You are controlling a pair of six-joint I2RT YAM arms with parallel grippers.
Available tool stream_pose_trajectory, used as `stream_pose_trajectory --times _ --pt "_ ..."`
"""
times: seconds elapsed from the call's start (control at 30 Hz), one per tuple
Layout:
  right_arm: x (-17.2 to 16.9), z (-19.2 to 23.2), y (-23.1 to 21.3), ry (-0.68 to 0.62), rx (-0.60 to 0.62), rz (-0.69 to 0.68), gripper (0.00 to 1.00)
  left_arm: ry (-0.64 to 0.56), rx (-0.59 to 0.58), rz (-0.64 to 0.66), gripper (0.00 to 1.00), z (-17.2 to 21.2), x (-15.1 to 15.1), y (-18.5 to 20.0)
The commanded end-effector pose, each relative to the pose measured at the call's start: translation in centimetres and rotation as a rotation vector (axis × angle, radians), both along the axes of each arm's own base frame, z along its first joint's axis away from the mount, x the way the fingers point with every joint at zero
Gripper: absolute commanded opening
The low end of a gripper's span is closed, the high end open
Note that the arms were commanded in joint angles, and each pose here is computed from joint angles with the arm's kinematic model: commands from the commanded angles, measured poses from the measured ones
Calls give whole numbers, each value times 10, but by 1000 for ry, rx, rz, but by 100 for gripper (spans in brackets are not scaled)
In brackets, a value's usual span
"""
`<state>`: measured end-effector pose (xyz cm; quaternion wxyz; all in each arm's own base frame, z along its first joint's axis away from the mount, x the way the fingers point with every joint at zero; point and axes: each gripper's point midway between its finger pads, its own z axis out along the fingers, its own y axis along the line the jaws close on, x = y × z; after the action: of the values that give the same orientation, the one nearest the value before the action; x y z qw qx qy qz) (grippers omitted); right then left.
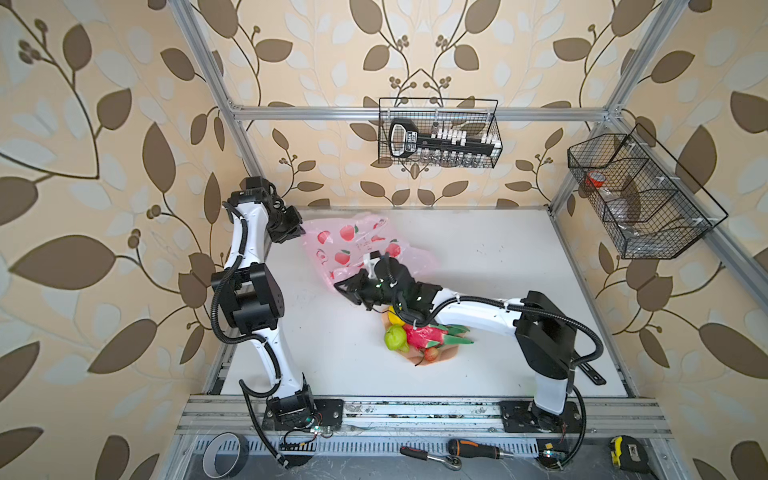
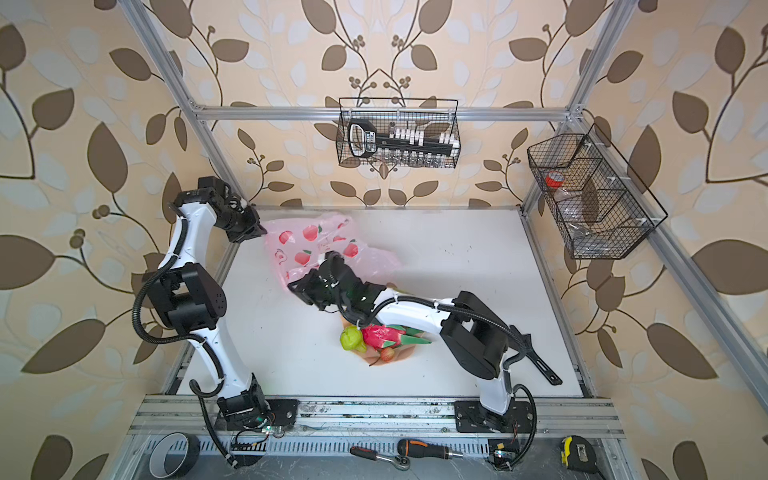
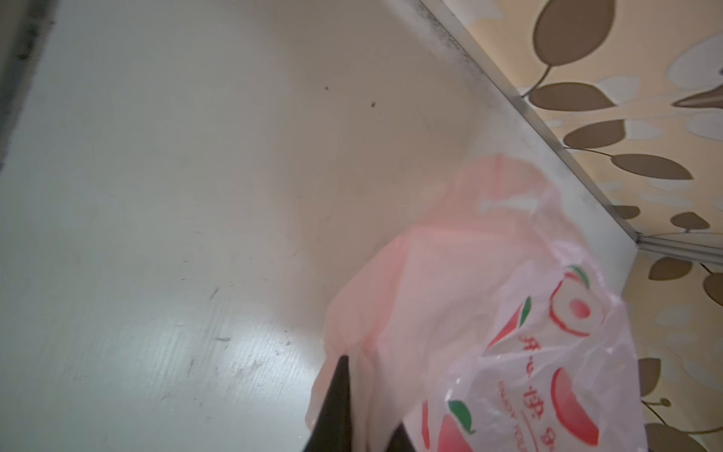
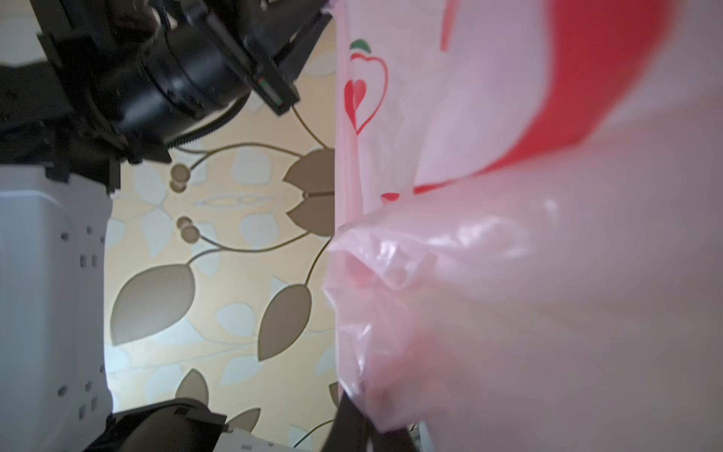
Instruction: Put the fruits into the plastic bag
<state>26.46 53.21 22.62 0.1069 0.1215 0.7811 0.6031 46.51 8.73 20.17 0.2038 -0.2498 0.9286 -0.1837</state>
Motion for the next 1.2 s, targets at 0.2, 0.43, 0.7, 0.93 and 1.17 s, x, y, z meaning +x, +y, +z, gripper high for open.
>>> stream_pose_trajectory --times 0.2,0.43,0.7,0.93,1.17 --pt "-53 38 11 99 126 176 76 -66 279 176 99 36 7 85" --pt "-27 57 -152 -135 -182 49 89 -131 297 335 99 92 -33 86" --pt "2 36 -310 -275 -594 -6 99 -132 322 -36 99 93 -47 -92" --pt "-3 -3 -330 -286 -725 75 99 235 590 -299 99 35 -112 -159" --pt "6 -46 -330 -271 -754 84 98 399 808 -362 98 4 -142 -167"
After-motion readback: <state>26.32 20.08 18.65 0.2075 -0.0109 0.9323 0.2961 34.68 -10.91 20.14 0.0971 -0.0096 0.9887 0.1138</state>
